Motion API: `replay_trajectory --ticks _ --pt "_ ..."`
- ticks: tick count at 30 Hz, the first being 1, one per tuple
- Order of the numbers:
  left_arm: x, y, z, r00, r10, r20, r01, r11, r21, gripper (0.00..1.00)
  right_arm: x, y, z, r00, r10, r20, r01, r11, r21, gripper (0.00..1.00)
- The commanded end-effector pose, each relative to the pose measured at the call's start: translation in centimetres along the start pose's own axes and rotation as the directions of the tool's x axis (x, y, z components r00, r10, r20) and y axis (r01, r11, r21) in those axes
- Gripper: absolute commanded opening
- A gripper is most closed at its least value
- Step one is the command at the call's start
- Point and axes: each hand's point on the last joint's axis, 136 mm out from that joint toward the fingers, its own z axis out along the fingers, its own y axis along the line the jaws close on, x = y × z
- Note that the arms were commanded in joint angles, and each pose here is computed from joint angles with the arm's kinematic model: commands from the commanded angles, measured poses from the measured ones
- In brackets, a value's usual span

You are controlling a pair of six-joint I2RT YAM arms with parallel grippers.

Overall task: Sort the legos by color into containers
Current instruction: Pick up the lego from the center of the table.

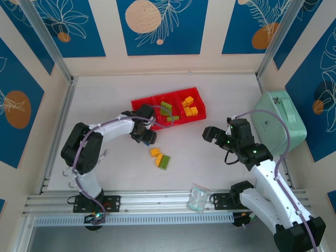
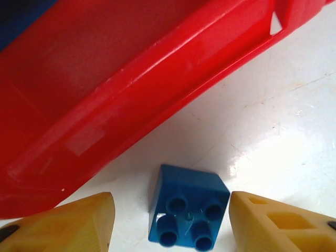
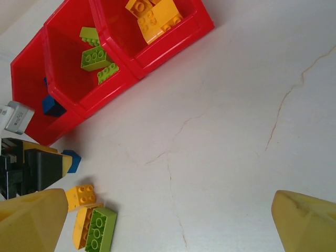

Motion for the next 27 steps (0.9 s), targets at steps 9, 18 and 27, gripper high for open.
replay_trajectory --ticks 9,18,27 --pt "1.6 -1.0 1.9 0.997 0.057 -0.061 -0.055 0.998 0.027 0.61 1.2 -1.0 0.2 0.998 0.046 -0.031 -0.046 0.999 0.008 1.00" --pt "1.4 -3.1 1.9 0.993 0.115 -0.013 -0.113 0.988 0.105 0.59 1.3 -0.9 0.6 0.997 0.057 -0.043 -0.057 0.998 0.003 1.00" --pt "1.8 -3.6 1.9 0.990 0.137 -0.007 -0.136 0.984 0.117 0.53 1.5 -1.0 0.6 0.997 0.060 -0.049 -0.059 0.998 0.005 1.00"
